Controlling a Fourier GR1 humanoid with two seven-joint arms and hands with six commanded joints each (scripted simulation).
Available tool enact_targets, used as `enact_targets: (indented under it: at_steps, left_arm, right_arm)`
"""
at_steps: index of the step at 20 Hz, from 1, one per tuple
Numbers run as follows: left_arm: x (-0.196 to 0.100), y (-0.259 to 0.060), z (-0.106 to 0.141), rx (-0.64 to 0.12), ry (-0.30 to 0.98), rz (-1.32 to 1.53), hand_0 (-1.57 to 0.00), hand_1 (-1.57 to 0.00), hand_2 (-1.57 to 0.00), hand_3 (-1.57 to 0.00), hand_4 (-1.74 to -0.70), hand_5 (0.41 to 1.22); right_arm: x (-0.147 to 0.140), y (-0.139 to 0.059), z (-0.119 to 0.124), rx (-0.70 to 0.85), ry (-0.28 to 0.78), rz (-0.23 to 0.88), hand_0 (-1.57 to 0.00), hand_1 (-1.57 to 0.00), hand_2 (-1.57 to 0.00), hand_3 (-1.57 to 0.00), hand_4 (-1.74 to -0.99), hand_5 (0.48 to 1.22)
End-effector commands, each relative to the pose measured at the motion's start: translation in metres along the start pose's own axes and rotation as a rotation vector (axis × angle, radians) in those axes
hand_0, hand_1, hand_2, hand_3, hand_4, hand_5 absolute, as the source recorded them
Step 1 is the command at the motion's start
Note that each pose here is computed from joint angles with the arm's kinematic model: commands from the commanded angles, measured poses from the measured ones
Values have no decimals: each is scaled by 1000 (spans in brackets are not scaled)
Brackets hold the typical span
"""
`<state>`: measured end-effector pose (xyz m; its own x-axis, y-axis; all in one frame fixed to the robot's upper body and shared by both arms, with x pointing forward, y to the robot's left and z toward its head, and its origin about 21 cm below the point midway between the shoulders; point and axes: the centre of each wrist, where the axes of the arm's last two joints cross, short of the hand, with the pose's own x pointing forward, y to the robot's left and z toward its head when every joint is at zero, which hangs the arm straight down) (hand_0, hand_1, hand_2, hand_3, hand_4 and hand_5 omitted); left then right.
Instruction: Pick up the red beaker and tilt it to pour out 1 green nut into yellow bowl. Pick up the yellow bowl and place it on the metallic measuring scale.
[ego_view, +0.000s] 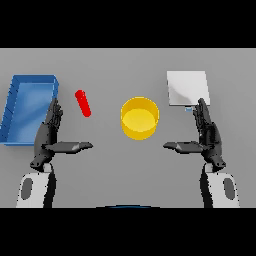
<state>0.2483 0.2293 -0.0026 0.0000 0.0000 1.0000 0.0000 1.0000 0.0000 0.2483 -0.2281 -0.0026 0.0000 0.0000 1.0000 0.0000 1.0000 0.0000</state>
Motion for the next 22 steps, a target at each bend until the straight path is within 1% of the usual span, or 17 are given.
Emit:
enact_targets:
  at_steps: [1, 6, 7, 8, 9, 11, 15, 16, 18, 19, 20, 22]
  left_arm:
    - [0, 0, 0, 1, 0, 0, 1, 1, 1, 1, -1141, 660]
    - [4, 0, -1, 1, 0, 3, 1, 1, 1, 1, -1141, 660]
    - [8, 3, 10, -30, -42, -79, 1, 1, 1, 1, -1141, 660]
    - [12, 5, 23, -62, -77, -126, 1, 1, 1, 1, -1143, 660]
    - [16, 3, 30, -78, -78, -155, 1, 1, 1, 1, -1144, 660]
    - [23, 2, 29, -90, -52, -190, 1, 1, 1, 1, -1138, 660]
    - [21, -2, 32, -108, -6, -209, 1, 1, 1, 1, -1137, 650]
    - [21, -5, 26, -116, -1, -203, 1, 1, 1, 1, -1137, 649]
    - [19, -5, 11, -108, 29, -208, 1, 1, 1, 1, -1137, 647]
    - [15, -5, 6, -111, 48, -201, 1, 1, 1, 1, -1145, 643]
    - [10, -6, 2, -111, 59, -195, 1, 1, 1, 1, -1158, 645]
    - [5, -3, -18, -112, 65, -200, 1, 1, 1, 1, -1178, 650]
  right_arm:
    - [0, -1, 0, -1, -1, 0, 1, 1, 1, 1, -1071, 578]
    - [0, -6, 3, -3, -5, -3, 1, 1, 1, 1, -1071, 578]
    - [7, -10, 10, 3, -95, 155, 1, 1, 1, 1, -1071, 578]
    - [8, -6, 17, 21, -141, 235, 1, 1, 1, 1, -1072, 577]
    - [10, -3, 20, 23, -152, 293, 1, 1, 1, 1, -1066, 576]
    - [14, -3, 22, 24, -162, 339, 1, 1, 1, 1, -1071, 581]
    - [16, -2, 28, 64, -158, 312, 1, 1, 1, 1, -1131, 607]
    - [17, -1, 26, 65, -153, 305, 1, 1, 1, 1, -1147, 614]
    - [13, 3, 26, 86, -149, 275, 1, 1, 1, 1, -1180, 627]
    - [14, -1, 24, 83, -146, 263, 1, 1, 1, 1, -1189, 626]
    - [13, 0, 26, 92, -149, 257, 1, 1, 1, 1, -1197, 627]
    - [15, -1, 24, 94, -160, 249, 1, 1, 1, 1, -1215, 628]
